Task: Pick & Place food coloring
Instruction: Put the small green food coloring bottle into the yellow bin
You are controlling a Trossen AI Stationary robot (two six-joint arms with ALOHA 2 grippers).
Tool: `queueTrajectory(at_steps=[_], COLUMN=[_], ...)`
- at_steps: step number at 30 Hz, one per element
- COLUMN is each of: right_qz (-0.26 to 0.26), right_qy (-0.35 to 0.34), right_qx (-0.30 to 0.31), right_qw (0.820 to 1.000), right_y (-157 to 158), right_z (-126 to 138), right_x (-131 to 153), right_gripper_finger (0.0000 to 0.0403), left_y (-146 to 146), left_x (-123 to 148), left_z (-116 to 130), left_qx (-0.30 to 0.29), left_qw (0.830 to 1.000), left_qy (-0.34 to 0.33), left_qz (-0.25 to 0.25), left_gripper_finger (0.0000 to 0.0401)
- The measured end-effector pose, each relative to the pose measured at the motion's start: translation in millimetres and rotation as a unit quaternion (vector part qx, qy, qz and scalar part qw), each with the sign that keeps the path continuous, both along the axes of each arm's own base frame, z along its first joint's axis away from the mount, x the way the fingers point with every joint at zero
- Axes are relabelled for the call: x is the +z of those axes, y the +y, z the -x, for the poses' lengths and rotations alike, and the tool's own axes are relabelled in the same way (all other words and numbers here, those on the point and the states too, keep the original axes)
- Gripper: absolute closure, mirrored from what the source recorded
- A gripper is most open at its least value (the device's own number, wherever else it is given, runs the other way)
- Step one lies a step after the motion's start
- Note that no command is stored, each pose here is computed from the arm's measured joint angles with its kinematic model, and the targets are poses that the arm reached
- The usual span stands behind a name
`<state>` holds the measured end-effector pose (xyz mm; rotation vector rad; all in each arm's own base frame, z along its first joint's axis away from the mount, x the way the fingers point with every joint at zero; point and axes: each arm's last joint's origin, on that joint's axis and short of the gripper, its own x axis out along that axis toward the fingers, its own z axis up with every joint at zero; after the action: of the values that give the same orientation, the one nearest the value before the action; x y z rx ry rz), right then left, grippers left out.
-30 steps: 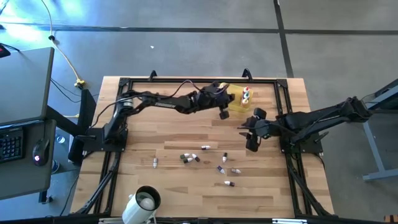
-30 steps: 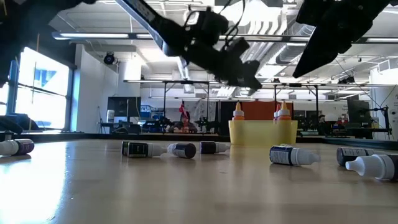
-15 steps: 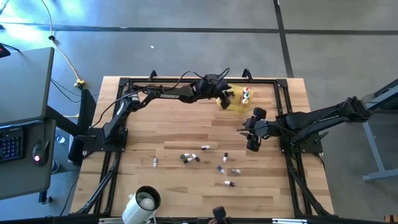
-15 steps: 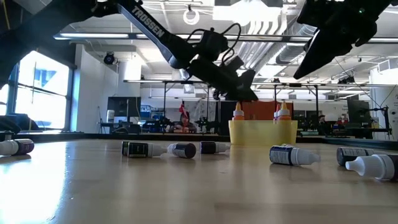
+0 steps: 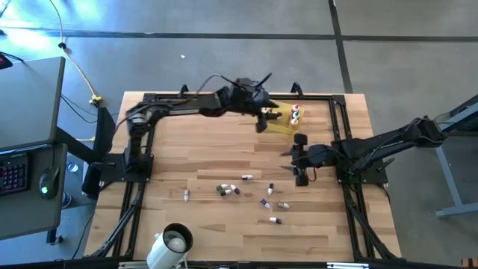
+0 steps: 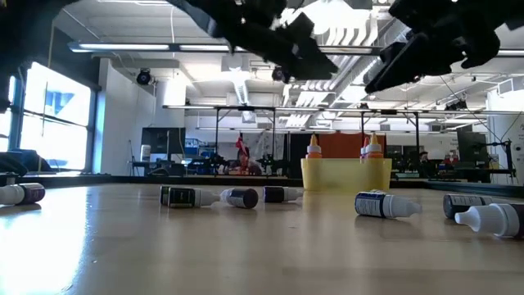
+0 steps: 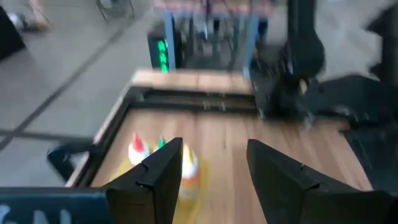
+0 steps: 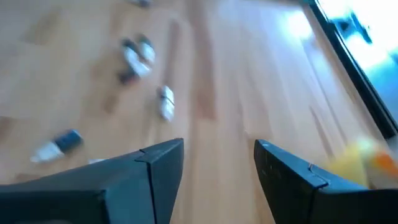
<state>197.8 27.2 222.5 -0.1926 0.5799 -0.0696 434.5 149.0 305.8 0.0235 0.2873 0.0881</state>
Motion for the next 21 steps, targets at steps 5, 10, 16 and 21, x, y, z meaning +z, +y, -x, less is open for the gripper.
queueTrajectory(at_steps=[5, 10, 16, 21], right_qz=[-0.015, -0.052, -0.107, -0.112], right_qy=[-0.046, -0.029, 0.031, 0.057], right_qx=[0.113, 0.157, 0.206, 0.245], right_qw=[0.992, 0.986, 0.972, 0.961], right_y=[1, -7, -14, -15], right_z=[-5, -19, -41, -54], right_x=[-17, -40, -72, -94], right_gripper_finger=[0.0213, 0.0213, 0.0213, 0.0213], left_y=[-17, -30, -41, -42], left_x=[50, 73, 87, 87], left_z=[49, 91, 122, 123], left_qx=[-0.008, 0.016, 0.016, 0.013], left_qw=[0.998, 0.992, 0.986, 0.986], left_qy=[0.058, 0.126, 0.166, 0.169], left_qz=[-0.027, -0.01, 0.008, 0.001], left_gripper_finger=[0.0224, 0.0224, 0.0224, 0.0224])
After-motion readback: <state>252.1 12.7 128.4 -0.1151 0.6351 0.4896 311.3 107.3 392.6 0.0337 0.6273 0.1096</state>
